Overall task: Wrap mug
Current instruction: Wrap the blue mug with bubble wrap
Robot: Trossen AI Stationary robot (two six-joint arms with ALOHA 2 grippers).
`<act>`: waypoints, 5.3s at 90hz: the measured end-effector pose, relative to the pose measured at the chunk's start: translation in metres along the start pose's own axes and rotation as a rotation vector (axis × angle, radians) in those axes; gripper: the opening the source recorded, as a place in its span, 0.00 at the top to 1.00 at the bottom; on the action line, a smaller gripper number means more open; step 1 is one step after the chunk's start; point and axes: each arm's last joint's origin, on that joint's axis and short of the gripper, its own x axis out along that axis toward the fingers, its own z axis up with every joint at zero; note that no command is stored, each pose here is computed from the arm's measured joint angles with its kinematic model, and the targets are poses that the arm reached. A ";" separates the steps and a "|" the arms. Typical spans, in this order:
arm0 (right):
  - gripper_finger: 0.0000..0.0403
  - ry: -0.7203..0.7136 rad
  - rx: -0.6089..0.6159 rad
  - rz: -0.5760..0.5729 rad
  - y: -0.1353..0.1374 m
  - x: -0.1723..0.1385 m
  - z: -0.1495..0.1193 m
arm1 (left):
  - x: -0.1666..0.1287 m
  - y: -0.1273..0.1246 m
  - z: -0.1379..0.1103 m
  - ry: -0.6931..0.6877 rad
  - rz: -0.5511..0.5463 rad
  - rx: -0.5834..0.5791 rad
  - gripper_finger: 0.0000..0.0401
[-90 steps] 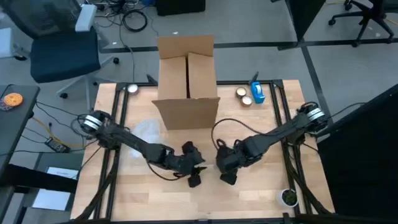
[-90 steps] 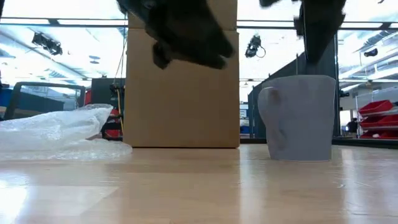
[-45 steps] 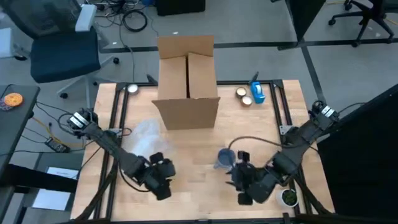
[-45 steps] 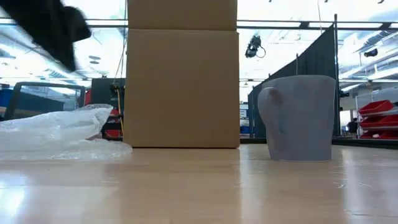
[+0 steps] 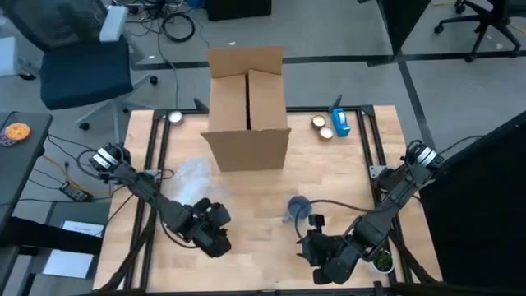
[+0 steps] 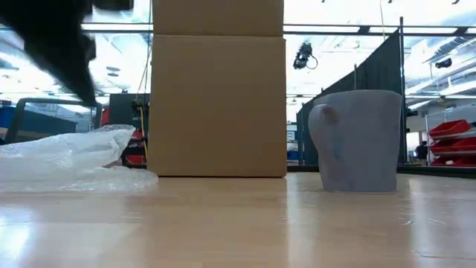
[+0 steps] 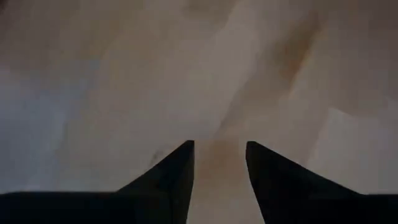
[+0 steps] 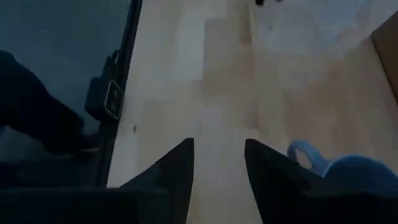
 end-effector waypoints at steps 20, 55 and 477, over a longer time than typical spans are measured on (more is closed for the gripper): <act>0.71 0.001 0.004 0.002 0.000 -0.001 0.000 | 0.044 0.034 -0.022 0.021 0.049 -0.165 0.67; 0.71 0.000 0.017 -0.007 -0.003 0.001 0.002 | 0.072 0.047 -0.029 -0.110 0.060 -0.264 0.92; 0.74 0.085 -0.172 -0.080 -0.040 -0.010 0.011 | -0.032 -0.001 0.107 -0.847 -0.515 -0.026 0.58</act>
